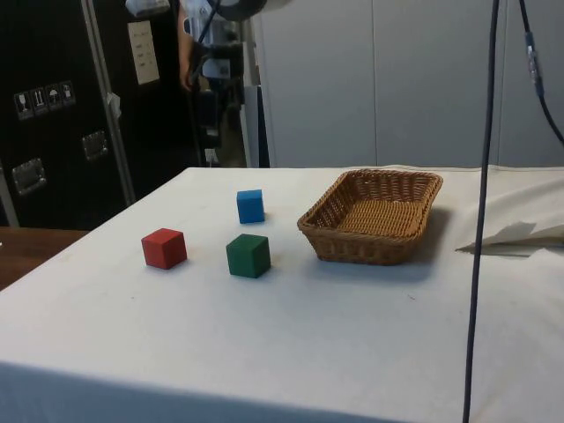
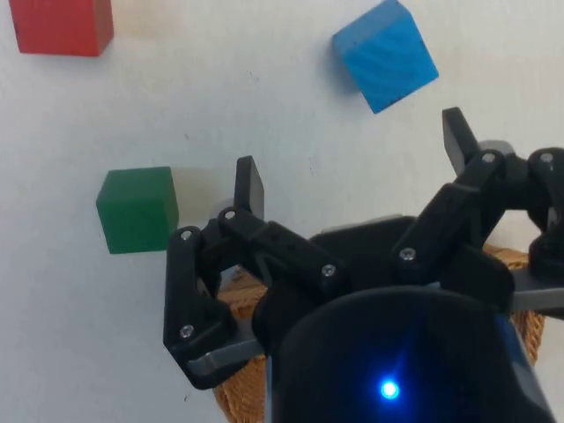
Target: Pick up the blue cube and place it into the basket.
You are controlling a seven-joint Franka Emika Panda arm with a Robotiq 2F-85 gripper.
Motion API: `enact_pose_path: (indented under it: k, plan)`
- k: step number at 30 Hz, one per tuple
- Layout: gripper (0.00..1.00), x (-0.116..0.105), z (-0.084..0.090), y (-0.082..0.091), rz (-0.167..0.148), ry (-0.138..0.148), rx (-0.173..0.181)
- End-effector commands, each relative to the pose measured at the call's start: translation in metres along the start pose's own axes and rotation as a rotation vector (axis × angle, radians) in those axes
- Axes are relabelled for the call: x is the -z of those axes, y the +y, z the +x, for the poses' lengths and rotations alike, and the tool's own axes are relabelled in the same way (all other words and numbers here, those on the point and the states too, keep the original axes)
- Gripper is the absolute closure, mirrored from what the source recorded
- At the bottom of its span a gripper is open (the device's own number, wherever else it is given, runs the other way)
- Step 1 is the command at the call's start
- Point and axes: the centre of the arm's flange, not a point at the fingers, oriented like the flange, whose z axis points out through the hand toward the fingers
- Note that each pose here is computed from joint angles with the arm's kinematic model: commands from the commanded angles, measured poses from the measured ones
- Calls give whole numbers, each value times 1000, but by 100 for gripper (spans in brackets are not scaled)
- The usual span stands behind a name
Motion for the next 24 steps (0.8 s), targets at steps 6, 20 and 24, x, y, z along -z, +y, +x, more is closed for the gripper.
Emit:
enact_pose_path:
  k: [6,20,24]
  plan:
    - [0,-9,0,-3,5,31,45]
    - [0,-19,-1,-2,32,53,137]
    - [0,-19,-1,-2,32,49,140]
